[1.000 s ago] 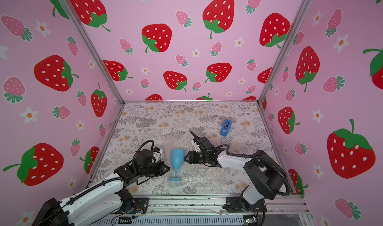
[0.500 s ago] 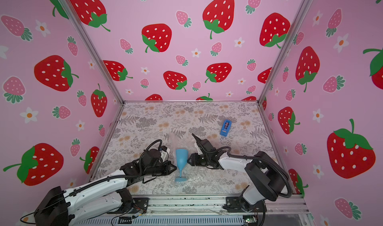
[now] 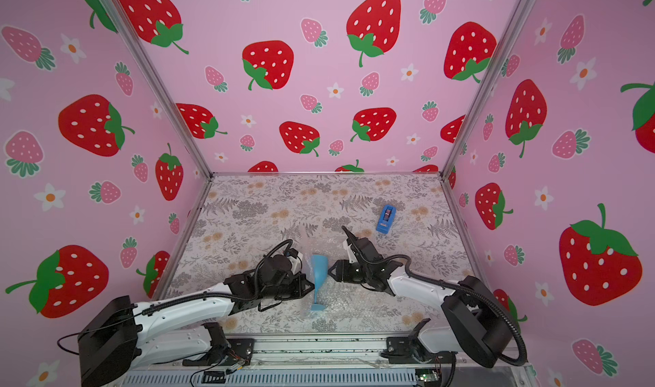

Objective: Wrap wine glasses in bubble wrap
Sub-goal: Wrap the wine glass in bubble wrap.

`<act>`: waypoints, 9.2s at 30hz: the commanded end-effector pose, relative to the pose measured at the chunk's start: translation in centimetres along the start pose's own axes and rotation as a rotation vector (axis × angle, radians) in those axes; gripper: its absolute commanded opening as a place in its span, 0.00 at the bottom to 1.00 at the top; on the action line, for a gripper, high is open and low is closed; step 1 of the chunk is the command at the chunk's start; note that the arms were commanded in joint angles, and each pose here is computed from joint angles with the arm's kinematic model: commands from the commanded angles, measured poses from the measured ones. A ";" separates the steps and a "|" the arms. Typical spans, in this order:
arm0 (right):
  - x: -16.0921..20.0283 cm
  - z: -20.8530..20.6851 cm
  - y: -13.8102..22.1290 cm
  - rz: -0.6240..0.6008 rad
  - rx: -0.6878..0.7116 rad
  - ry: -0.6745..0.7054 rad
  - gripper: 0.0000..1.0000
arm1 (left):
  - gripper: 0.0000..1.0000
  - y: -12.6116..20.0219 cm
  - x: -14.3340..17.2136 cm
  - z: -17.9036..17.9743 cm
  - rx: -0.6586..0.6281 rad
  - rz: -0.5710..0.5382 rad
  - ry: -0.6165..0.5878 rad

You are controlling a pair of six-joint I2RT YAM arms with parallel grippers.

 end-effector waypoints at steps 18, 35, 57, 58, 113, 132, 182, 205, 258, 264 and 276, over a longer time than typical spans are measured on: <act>-1.0 3.6 1.7 0.019 -0.108 0.102 0.55 | 0.22 -2.6 -1.4 -2.4 0.050 -0.025 -0.014; -1.4 5.6 0.5 0.040 -0.075 0.170 0.57 | 0.07 -2.8 -1.3 -2.6 0.071 -0.026 -0.040; -0.8 4.5 -0.2 0.030 0.039 0.214 0.37 | 0.01 -4.0 -2.3 -4.1 0.132 -0.032 -0.085; -0.8 4.6 -0.2 0.030 0.038 0.216 0.34 | 0.01 -4.0 -2.3 -4.2 0.133 -0.033 -0.089; -2.1 -3.4 -0.6 -0.015 0.129 0.058 0.00 | 0.99 -2.0 -5.9 1.8 -0.020 -0.109 -0.048; -1.3 -4.1 -4.0 0.009 0.048 0.028 0.00 | 0.99 -4.1 -6.6 2.2 0.017 -0.106 0.140; 0.7 -5.8 -2.3 -0.005 0.196 0.064 0.21 | 0.77 -5.4 -5.5 3.3 -0.296 0.184 -0.007; -0.6 -4.2 5.0 -0.060 0.117 0.005 0.26 | 0.83 -6.5 -6.7 1.4 -0.424 0.226 -0.049; -0.4 -6.4 4.9 -0.037 0.215 -0.042 0.38 | 0.80 -7.7 -7.5 0.7 -0.273 0.171 -0.044; -0.9 -8.0 4.4 -0.009 0.305 -0.044 0.42 | 0.80 -7.9 -7.4 0.8 -0.273 0.171 -0.042; -1.4 -8.9 3.5 0.014 0.365 -0.020 0.51 | 0.79 -7.8 -7.4 0.7 -0.267 0.163 -0.046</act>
Point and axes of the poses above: each gripper's point midway between its finger pads, its own y axis back along the fingers, its own z axis along the line the jaws close on, x = y × z, the point moved 3 cm from there along y, back along the fingers, and after that the axes turned 13 degrees about -y, right-handed, at the moved point
